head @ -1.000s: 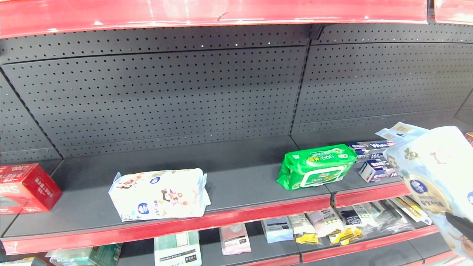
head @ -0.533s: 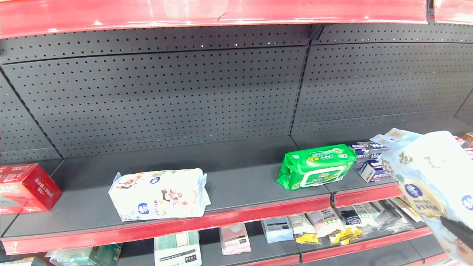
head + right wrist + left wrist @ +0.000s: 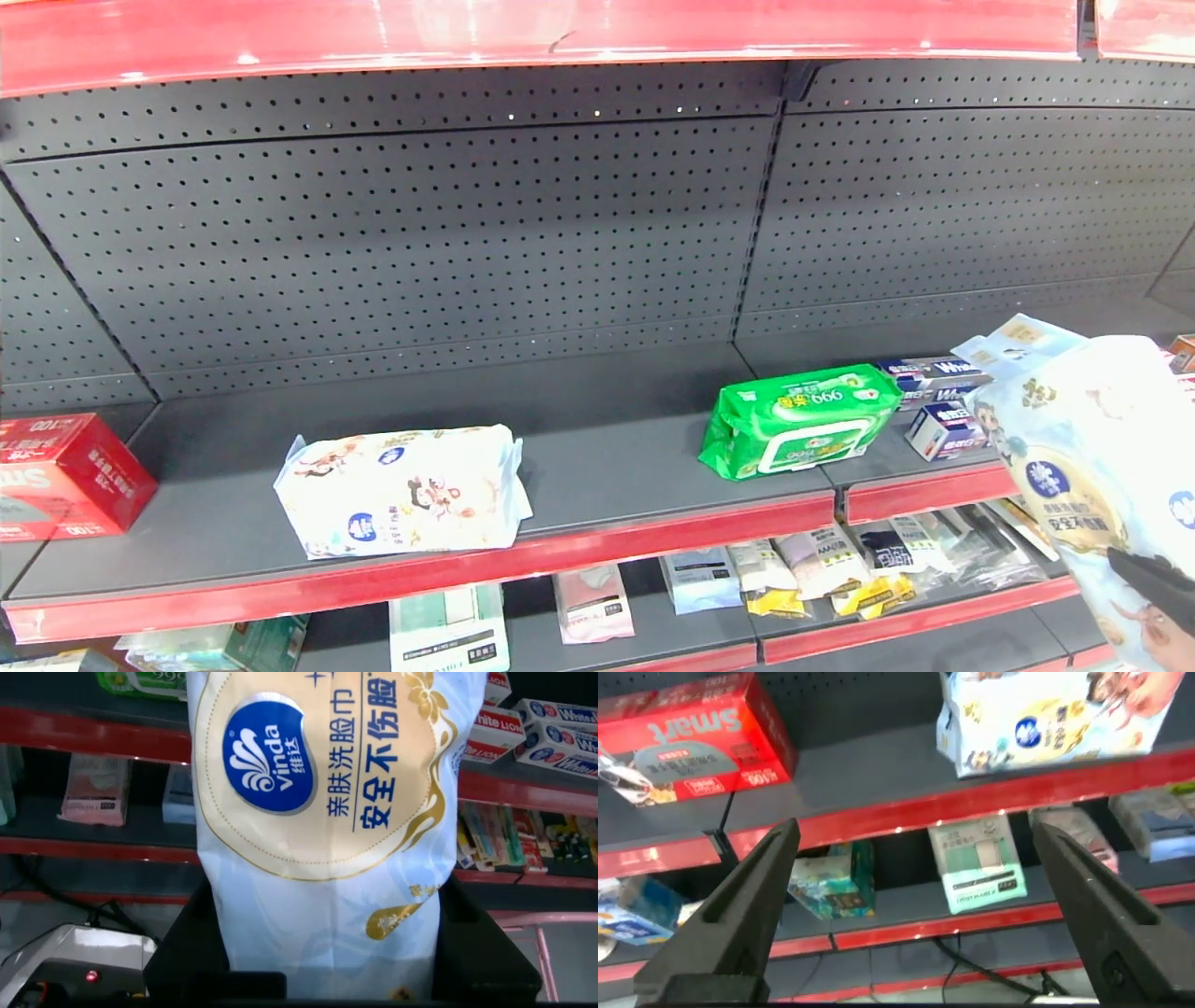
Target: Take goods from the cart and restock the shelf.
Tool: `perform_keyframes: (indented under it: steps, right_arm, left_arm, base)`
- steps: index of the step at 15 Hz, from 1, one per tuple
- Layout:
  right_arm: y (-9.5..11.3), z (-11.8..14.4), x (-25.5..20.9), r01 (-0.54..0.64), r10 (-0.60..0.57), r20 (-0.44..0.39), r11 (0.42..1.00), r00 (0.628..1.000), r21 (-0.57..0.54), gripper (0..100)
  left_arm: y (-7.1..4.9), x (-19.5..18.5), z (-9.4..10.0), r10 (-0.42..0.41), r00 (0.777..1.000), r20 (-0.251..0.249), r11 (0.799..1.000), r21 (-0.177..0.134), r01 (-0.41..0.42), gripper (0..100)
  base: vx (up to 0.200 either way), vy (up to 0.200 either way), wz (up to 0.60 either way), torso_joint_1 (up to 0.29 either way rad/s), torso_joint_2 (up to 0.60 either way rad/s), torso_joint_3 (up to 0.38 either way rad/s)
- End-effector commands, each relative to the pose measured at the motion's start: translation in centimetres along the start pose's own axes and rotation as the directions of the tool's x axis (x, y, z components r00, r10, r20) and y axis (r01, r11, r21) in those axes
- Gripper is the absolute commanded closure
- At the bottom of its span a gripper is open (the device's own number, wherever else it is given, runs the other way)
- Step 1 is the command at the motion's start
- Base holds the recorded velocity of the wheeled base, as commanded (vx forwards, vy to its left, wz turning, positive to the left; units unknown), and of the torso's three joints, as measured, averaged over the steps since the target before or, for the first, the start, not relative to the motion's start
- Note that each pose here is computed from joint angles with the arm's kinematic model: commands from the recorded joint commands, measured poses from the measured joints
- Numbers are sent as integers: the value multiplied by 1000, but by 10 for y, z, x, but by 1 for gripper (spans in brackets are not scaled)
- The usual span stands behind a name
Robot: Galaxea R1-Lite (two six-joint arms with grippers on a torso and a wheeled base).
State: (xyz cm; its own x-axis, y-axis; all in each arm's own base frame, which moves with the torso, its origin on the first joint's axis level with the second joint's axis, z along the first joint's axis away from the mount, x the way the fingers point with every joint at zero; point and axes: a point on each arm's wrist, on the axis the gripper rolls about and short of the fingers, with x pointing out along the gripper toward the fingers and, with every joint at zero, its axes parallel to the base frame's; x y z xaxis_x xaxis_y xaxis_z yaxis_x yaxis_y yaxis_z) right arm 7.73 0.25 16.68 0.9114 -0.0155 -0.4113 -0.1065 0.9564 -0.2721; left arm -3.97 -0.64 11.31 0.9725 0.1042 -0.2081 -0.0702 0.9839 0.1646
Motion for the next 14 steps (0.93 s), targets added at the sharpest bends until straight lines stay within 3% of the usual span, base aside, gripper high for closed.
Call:
perform_keyframes:
  steps: [1, 3, 4, 6, 9, 10, 11, 13, 14]
  right_arm:
    - [-1, 2, 6, -2, 2, -27, 1000, 1000, 9, 100]
    - [0, 3, 11, -11, 12, -51, 1000, 999, 11, 100]
    - [-1, 7, 17, -11, 13, -48, 1000, 999, 29, 100]
    - [-2, 11, 25, -5, 6, -37, 999, 999, 43, 100]
    - [-2, 11, 26, 3, -2, -17, 999, 1000, 34, 100]
    - [-2, 12, 25, 5, -5, -13, 999, 1000, 32, 100]
    - [-3, 14, 23, 8, -8, 1, 1000, 1000, 30, 100]
    - [-5, 18, 17, 27, -27, 36, 1000, 999, 6, 100]
    - [-5, 17, 14, 32, -32, 48, 999, 998, -4, 100]
  left_arm:
    - [0, 3, -3, 2, 1000, -23, 1000, 10, -2, 0]
    - [-1, 7, -10, 11, 999, -51, 1000, 21, -10, 0]
    - [-2, 7, -12, -7, 999, -54, 999, 43, 9, 0]
    - [-3, 10, -15, -26, 998, -64, 999, 35, 28, 0]
    - [-7, 10, -16, -206, 978, -34, 978, 23, 207, 0]
    - [-8, 10, -16, -230, 973, -30, 973, 16, 230, 0]
    - [-8, 10, -16, -231, 972, -30, 973, -10, 231, 0]
    - [-8, 10, -16, -230, 973, -30, 969, -104, 225, 0]
    - [-8, 10, -16, -235, 972, -28, 968, -94, 232, 0]
  base:
    - [0, 0, 0, 0, 0, 0]
    - [0, 0, 0, 0, 0, 0]
    - [0, 0, 0, 0, 0, 0]
    - [0, 0, 0, 0, 0, 0]
    - [0, 0, 0, 0, 0, 0]
    - [0, 0, 0, 0, 0, 0]
    - [0, 0, 0, 0, 0, 0]
    - [0, 0, 0, 0, 0, 0]
    - [0, 0, 0, 0, 0, 0]
